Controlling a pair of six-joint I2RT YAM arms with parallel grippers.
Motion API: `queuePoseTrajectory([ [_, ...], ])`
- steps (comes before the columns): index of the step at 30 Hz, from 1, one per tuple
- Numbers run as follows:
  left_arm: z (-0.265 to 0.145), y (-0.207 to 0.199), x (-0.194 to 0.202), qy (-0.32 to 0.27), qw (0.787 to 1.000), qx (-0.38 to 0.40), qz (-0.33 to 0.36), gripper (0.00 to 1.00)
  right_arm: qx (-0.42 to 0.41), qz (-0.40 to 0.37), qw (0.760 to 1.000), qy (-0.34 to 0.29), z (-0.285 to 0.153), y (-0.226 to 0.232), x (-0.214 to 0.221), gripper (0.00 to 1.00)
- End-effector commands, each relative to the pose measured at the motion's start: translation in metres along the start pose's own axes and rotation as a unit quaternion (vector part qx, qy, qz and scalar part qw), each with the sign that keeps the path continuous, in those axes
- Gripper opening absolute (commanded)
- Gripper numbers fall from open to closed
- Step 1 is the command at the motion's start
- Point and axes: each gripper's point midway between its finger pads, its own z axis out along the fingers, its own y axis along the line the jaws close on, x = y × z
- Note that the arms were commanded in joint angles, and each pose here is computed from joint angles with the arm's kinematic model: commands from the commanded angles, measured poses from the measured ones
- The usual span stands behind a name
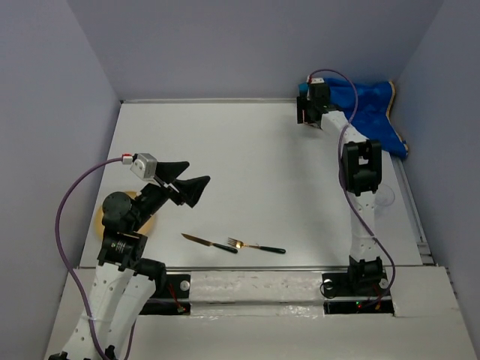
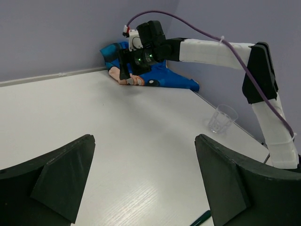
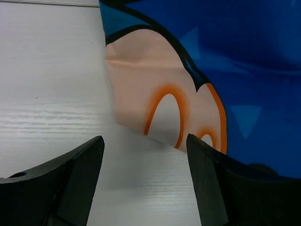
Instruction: Set the dinner table for one person
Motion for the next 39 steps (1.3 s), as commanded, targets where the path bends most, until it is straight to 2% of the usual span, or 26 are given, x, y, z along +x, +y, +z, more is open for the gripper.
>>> queuePoseTrajectory([
  [1, 0.001, -0.011, -0.023, -0.025, 0.999, 0.016, 0.022, 0.99, 0.028, -0.061, 0.998, 0.019, 0.013, -0.014, 0.002, 0.75],
  [4, 0.002, -0.011, -0.023, -0.024, 0.999, 0.016, 0.021, 0.99, 0.027, -0.066, 0.997, 0.033, 0.024, -0.012, 0.012, 0.72],
  [6, 0.003, -0.01, -0.022, -0.023, 0.999, 0.014, 0.02, 0.99, 0.026, -0.074, 0.996, 0.038, 0.03, -0.005, 0.017, 0.63],
  [8, 0.003, -0.01, -0.021, -0.022, 0.999, 0.015, 0.018, 0.99, 0.037, -0.08, 0.995, 0.036, 0.034, -0.009, 0.017, 0.43],
  [9, 0.004, -0.009, -0.021, -0.021, 1.0, 0.015, 0.016, 0.99, 0.028, -0.08, 0.996, 0.032, 0.033, -0.006, 0.013, 0.24],
  [11, 0.004, -0.01, -0.022, -0.024, 0.999, 0.017, 0.017, 0.99, 0.016, -0.075, 0.997, 0.026, 0.029, 0.003, 0.009, 0.05],
  [12, 0.004, -0.009, -0.021, -0.024, 0.999, 0.014, 0.017, 0.99, 0.006, -0.075, 0.997, 0.013, 0.02, 0.011, -0.003, 0.0],
  [14, 0.004, -0.006, -0.022, -0.025, 1.0, 0.009, 0.017, 0.99, -0.044, -0.097, 0.994, -0.003, 0.008, 0.038, -0.006, 0.0],
  [15, 0.004, -0.005, -0.022, -0.025, 1.0, 0.007, 0.016, 0.99, -0.074, -0.115, 0.99, -0.039, -0.021, 0.066, -0.031, 0.0],
  [16, 0.004, -0.004, -0.022, -0.026, 1.0, 0.004, 0.015, 0.99, -0.103, -0.14, 0.984, -0.026, -0.029, 0.085, -0.009, 0.0],
  [18, 0.003, -0.001, -0.022, -0.028, 0.999, -0.004, 0.015, 0.99, -0.134, -0.187, 0.97, -0.081, -0.065, 0.13, -0.024, 0.0],
  [19, 0.003, 0.0, -0.023, -0.029, 0.999, -0.007, 0.015, 0.99, -0.144, -0.191, 0.965, -0.111, -0.097, 0.137, -0.045, 0.0],
  [20, 0.003, 0.002, -0.023, -0.029, 0.999, -0.012, 0.015, 0.99, -0.162, -0.198, 0.96, -0.117, -0.113, 0.149, -0.045, 0.0],
  [22, 0.003, 0.008, -0.024, -0.032, 0.999, -0.027, 0.013, 0.99, -0.225, -0.217, 0.944, -0.102, -0.147, 0.181, -0.014, 0.0],
  [23, 0.003, 0.01, -0.024, -0.032, 0.999, -0.035, 0.011, 0.99, -0.256, -0.204, 0.94, -0.097, -0.175, 0.186, -0.003, 0.0],
  [25, 0.004, 0.015, -0.021, -0.03, 0.999, -0.045, 0.005, 0.99, -0.309, -0.186, 0.929, -0.083, -0.203, 0.196, 0.019, 0.0],
  [26, 0.004, 0.018, -0.019, -0.024, 0.998, -0.051, 0.002, 0.99, -0.324, -0.175, 0.926, -0.087, -0.223, 0.198, 0.022, 0.0],
  [27, 0.005, 0.023, -0.02, -0.025, 0.998, -0.064, 0.0, 0.99, -0.329, -0.149, 0.93, -0.065, -0.225, 0.196, 0.037, 0.0],
  [28, 0.006, 0.028, -0.017, -0.021, 0.997, -0.076, -0.007, 0.99, -0.326, -0.145, 0.934, -0.023, -0.221, 0.189, 0.074, 0.0],
  [29, 0.007, 0.033, -0.014, -0.017, 0.996, -0.089, -0.013, 0.99, -0.328, -0.126, 0.936, -0.012, -0.228, 0.185, 0.084, 0.0],
  [30, 0.009, 0.038, -0.009, -0.009, 0.995, -0.096, -0.018, 0.99, -0.324, -0.122, 0.938, 0.022, -0.227, 0.178, 0.115, 0.0],
  [33, 0.013, 0.047, 0.003, 0.005, 0.992, -0.112, -0.05, 0.99, -0.313, -0.084, 0.945, 0.041, -0.243, 0.164, 0.133, 0.0],
  [35, 0.015, 0.055, 0.012, 0.012, 0.989, -0.129, -0.073, 0.99, -0.275, -0.068, 0.958, 0.05, -0.244, 0.146, 0.147, 0.0],
  [37, 0.017, 0.065, 0.024, 0.022, 0.984, -0.149, -0.092, 0.98, -0.257, -0.059, 0.964, 0.03, -0.253, 0.134, 0.139, 0.07],
  [39, 0.015, 0.076, 0.039, 0.03, 0.977, -0.174, -0.117, 0.92, -0.223, -0.044, 0.974, 0.021, -0.253, 0.121, 0.134, 0.22],
])
